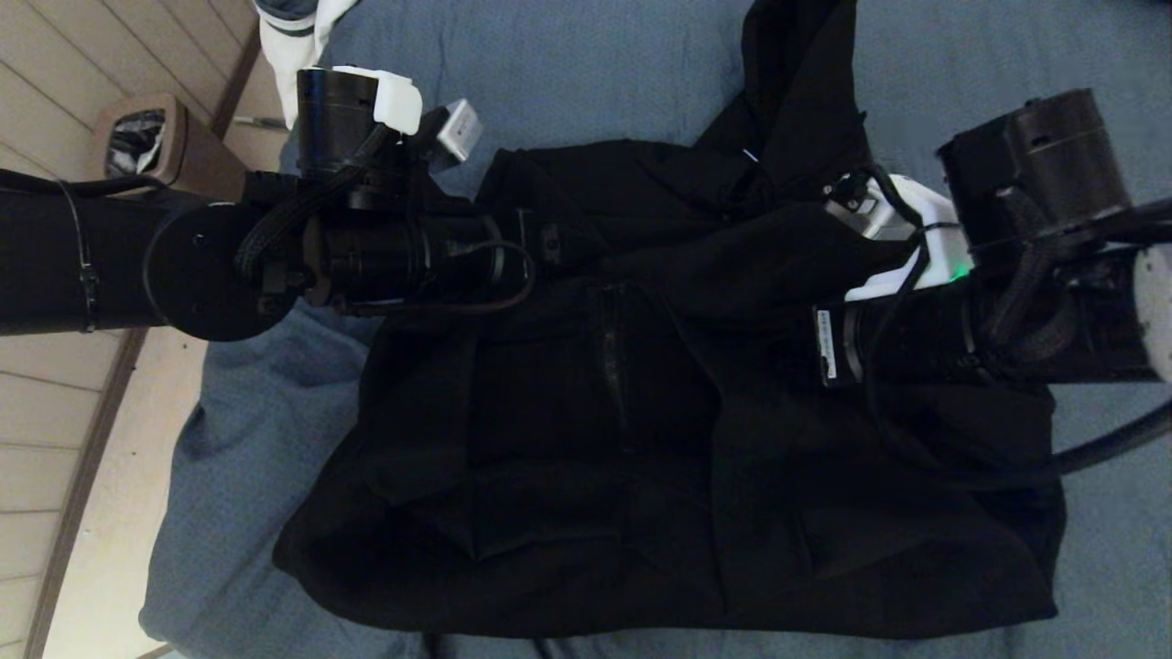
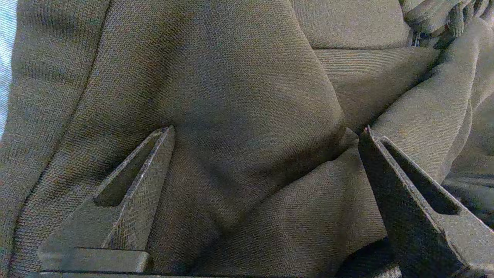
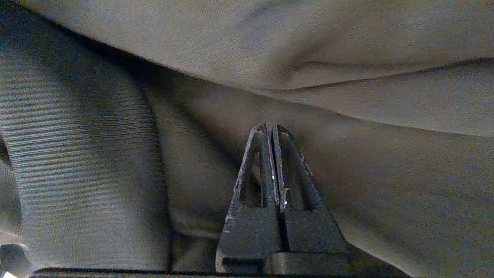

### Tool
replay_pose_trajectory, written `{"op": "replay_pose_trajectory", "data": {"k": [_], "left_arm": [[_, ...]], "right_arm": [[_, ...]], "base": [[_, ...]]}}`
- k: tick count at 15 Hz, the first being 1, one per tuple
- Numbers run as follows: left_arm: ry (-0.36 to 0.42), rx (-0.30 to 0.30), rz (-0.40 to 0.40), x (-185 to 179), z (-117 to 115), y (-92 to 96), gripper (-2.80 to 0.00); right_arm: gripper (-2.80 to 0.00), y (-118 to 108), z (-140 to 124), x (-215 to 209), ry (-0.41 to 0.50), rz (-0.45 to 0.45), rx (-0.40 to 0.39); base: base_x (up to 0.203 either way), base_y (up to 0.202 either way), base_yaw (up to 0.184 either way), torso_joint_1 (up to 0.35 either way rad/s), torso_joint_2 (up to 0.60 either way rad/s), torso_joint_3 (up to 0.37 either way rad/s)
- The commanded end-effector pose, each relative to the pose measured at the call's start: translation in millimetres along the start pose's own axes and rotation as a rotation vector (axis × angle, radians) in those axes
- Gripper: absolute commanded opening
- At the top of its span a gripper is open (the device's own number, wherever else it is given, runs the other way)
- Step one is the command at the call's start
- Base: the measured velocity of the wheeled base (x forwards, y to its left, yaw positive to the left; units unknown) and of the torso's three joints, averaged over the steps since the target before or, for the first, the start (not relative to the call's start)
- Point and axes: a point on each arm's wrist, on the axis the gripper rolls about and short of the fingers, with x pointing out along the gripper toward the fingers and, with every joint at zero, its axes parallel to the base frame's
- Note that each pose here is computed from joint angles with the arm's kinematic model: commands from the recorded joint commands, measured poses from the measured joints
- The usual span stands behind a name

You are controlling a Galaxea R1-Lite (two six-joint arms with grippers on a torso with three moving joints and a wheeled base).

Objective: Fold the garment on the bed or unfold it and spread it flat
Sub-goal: Unfold the black sweatshirt

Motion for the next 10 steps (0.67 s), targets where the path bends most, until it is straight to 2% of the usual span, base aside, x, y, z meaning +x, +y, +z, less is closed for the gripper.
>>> {"op": "replay_pose_trajectory", "data": {"k": [1,6,10], "left_arm": [[0.000,-0.002,-0.001,0.5,-0.2,0.1,0.00],[0.001,-0.004,0.005,2.2,-1.0,2.9,0.00],[-0.014,-0.005,0.020,1.0,4.4,8.9,0.00]], "right_arm": [[-2.80,9.1,-6.3,13.7,0.048,0.022,-0.016],[-2.80,42.0,-36.2,13.1,0.144,0.128,-0.088],[-2.80,37.4,-68.6,1.5,0.223,0.132,-0.112]], "base": [[0.000,0.000,0.000,0.000,0.00,0.000],[0.000,0.000,0.000,0.000,0.00,0.000],[0.000,0.000,0.000,0.000,0.00,0.000]]}}
